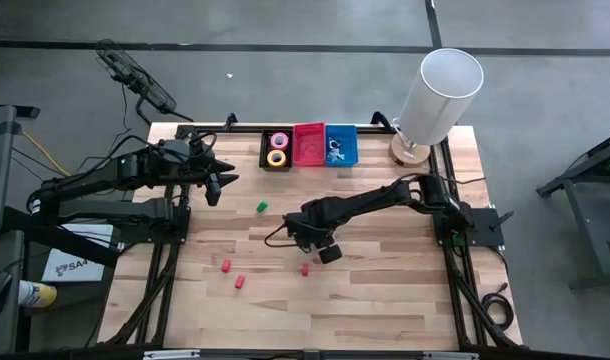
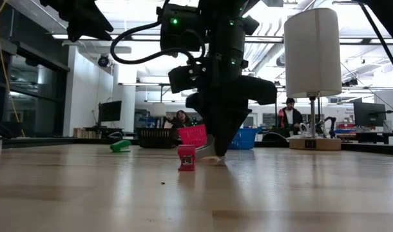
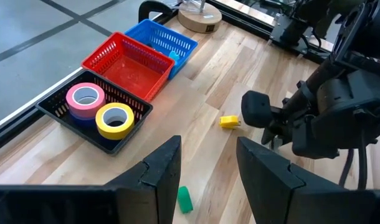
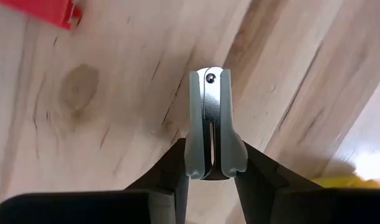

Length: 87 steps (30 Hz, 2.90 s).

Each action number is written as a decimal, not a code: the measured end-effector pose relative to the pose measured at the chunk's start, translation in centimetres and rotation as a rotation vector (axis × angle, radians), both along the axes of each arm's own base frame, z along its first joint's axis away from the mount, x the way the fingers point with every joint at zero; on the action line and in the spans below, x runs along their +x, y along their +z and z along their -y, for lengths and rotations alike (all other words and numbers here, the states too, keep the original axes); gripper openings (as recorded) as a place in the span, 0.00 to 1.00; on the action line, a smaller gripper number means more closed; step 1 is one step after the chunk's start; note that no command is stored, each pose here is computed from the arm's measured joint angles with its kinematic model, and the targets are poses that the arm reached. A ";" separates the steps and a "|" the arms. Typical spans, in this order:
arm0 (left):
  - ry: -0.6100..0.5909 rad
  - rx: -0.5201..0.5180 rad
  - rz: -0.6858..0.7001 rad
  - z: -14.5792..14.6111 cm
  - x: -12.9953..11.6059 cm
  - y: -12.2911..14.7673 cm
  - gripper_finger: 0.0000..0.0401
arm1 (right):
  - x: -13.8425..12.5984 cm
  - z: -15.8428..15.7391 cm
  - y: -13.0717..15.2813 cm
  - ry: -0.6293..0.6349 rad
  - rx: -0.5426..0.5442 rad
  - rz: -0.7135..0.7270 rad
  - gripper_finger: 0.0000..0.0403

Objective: Pick and place Stapler, Stapler remover, tape
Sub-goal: Put the gray staple remover into the blue bin

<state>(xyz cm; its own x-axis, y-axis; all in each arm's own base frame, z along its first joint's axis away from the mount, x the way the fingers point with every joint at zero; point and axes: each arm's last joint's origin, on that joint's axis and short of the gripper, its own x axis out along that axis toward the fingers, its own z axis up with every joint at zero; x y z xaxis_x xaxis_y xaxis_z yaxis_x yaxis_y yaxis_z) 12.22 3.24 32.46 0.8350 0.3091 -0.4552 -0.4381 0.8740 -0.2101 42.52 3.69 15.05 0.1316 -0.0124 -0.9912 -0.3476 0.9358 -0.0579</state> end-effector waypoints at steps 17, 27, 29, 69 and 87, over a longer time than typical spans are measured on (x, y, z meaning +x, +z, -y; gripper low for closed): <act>-0.043 -0.021 0.005 0.1 0.0 0.0 0.38 | -1.1 -0.1 1.1 -0.604 0.244 -0.132 0.23; -0.100 -0.013 0.001 0.3 0.1 0.0 0.38 | -2.4 1.6 6.0 -0.812 0.243 -0.031 0.23; -0.103 -0.012 0.001 0.3 0.1 0.0 0.38 | -2.9 2.4 7.0 -0.861 0.221 -0.022 0.23; -0.115 -0.025 0.013 0.3 0.1 0.1 0.38 | -8.7 24.3 8.7 -1.562 0.099 0.450 0.23; -0.076 -0.036 0.017 0.2 0.1 0.1 0.38 | -11.6 26.0 3.3 -1.666 0.163 0.413 0.27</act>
<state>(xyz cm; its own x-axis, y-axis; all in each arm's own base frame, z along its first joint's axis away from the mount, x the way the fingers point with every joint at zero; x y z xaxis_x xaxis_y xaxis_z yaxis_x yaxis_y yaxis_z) 12.32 3.02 32.52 0.8630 0.2283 -0.4507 -0.3673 0.8961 -0.2492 30.91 -22.30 18.39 0.3086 -0.3001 -0.9026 0.9387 0.2496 0.2379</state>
